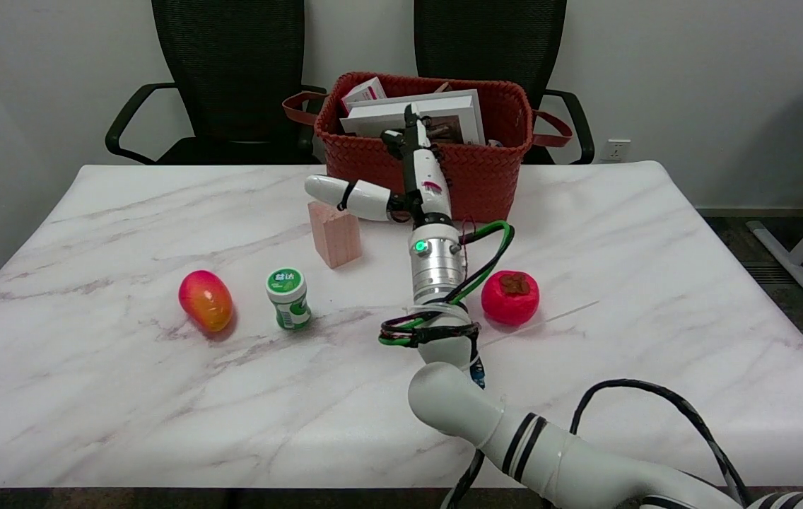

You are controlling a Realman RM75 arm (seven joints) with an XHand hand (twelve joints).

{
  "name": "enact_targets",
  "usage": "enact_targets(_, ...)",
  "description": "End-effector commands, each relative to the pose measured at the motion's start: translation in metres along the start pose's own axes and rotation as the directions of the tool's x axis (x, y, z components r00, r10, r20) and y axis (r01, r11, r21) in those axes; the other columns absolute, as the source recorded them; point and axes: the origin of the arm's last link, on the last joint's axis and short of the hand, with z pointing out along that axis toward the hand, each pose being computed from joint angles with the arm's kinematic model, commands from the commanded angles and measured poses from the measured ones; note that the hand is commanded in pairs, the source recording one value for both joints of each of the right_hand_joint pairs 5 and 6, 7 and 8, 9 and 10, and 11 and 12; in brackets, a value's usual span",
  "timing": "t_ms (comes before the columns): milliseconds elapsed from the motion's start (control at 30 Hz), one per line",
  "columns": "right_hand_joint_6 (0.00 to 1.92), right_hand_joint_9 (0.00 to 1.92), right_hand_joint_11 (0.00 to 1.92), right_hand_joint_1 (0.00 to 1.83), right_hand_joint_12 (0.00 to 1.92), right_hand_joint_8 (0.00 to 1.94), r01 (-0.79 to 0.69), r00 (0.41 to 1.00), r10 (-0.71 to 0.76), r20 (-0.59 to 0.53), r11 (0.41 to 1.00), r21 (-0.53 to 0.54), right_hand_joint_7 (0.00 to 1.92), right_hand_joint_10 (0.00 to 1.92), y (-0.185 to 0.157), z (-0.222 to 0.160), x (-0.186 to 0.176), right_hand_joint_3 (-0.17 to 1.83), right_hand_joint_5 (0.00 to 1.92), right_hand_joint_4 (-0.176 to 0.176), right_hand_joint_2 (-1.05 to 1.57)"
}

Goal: Pick up the wooden rectangular block.

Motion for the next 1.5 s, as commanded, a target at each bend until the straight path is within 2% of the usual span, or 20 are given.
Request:
enact_targets(33,0.0,0.4,0.05,0.87,0.05,0.4,-0.069,0.998,0.07,0.006,0.994,-0.089,0.4,0.4,0.003,-0.007,-0.009,-0.04,0.0,0.0,0.36)
enact_targets(167,0.0,0.41,0.09,0.87,0.09,0.4,-0.05,0.998,0.053,0.026,0.994,-0.096,0.4,0.41,0.007,-0.009,-0.013,-0.04,0.0,0.0,0.37)
enact_targets(400,0.0,0.39,0.0,0.86,0.0,0.4,-0.046,0.997,0.053,0.059,0.993,-0.112,0.4,0.39,0.011,-0.007,-0.022,-0.02,0.0,0.0,0.4)
enact_targets(633,0.0,0.33,0.0,0.86,0.0,0.38,-0.049,0.995,0.06,0.078,0.989,-0.137,0.38,0.33,0.017,-0.008,-0.025,-0.01,0.0,0.0,0.39)
enact_targets(900,0.0,0.25,0.0,0.87,0.0,0.27,-0.044,0.99,0.066,0.127,0.985,-0.169,0.27,0.25,0.026,-0.008,-0.032,0.0,0.0,0.0,0.36)
enact_targets(967,0.0,0.14,0.0,0.87,0.0,0.13,-0.041,0.989,0.064,0.131,0.984,-0.172,0.13,0.14,0.027,-0.008,-0.032,0.0,0.0,0.0,0.34)
enact_targets(1133,0.0,0.06,0.0,0.88,0.0,0.01,-0.051,0.987,0.08,0.141,0.979,-0.196,0.01,0.06,0.032,-0.007,-0.034,0.0,0.0,0.0,0.31)
enact_targets(1300,0.0,0.0,0.0,0.88,0.0,0.0,-0.039,0.987,0.069,0.146,0.979,-0.199,0.0,0.0,0.034,-0.004,-0.035,-0.05,0.0,0.0,0.3)
enact_targets(1500,0.0,0.02,0.0,0.88,0.0,0.0,-0.013,0.987,0.045,0.155,0.98,-0.2,0.0,0.02,0.037,0.0,-0.038,-0.07,0.0,0.0,0.31)
